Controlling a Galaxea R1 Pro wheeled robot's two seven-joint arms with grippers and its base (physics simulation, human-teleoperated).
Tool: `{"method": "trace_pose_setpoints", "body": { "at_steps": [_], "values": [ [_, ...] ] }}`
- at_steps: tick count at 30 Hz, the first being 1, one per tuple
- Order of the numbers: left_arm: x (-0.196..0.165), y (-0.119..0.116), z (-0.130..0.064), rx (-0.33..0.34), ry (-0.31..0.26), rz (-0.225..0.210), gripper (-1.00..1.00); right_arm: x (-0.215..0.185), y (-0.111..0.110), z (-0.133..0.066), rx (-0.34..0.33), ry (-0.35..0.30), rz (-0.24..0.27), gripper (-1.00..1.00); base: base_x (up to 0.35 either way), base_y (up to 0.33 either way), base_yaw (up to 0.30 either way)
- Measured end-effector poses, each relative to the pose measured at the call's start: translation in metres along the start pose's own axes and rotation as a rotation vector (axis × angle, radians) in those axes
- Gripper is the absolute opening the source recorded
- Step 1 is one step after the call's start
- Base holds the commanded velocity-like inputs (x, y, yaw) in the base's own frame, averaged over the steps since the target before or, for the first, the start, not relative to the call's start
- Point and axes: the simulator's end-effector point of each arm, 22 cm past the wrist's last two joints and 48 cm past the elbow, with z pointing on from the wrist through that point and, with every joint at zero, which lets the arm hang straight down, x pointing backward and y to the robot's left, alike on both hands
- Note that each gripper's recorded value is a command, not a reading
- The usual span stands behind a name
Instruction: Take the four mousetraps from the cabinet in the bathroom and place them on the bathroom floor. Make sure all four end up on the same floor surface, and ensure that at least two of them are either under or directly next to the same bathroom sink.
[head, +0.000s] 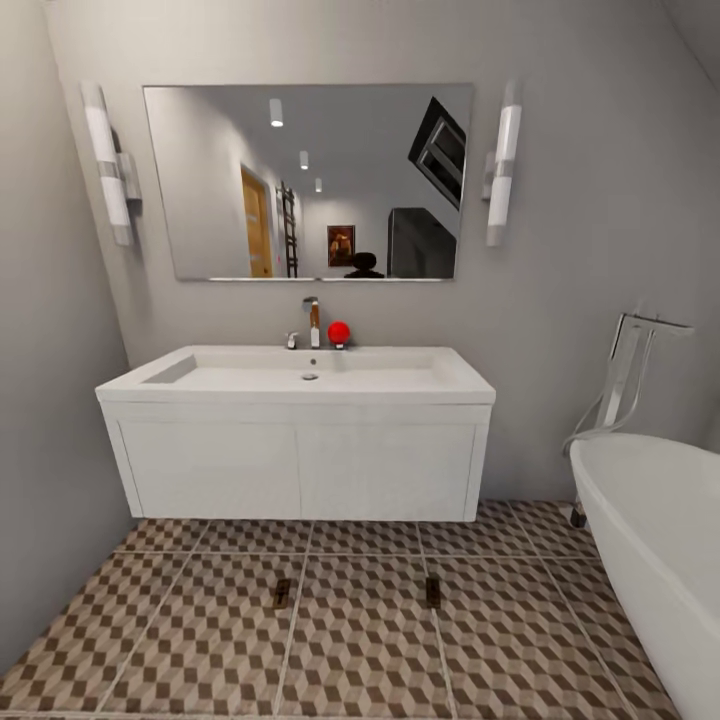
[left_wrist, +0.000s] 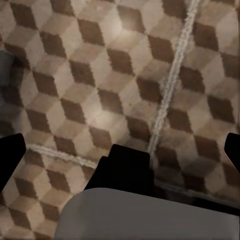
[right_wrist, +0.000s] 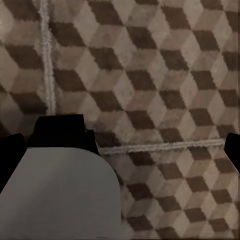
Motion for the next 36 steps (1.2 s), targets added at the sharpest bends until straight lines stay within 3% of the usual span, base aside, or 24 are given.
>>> {"method": "trace_pose_setpoints", "body": {
  "at_steps": [21, 36],
  "values": [
    [-0.016, -0.002, -0.041, 0.006, 0.007, 0.001, 1.00, -0.017, -0.009, -0.040, -0.001, 0.004, 0.000, 1.00, 0.000, 0.000, 0.000],
    [-0.017, -0.003, -0.041, 0.007, 0.001, 0.000, 1.00, -0.017, -0.010, -0.040, 0.000, 0.005, 0.000, 1.00, 0.000, 0.000, 0.000]
  ]
}}
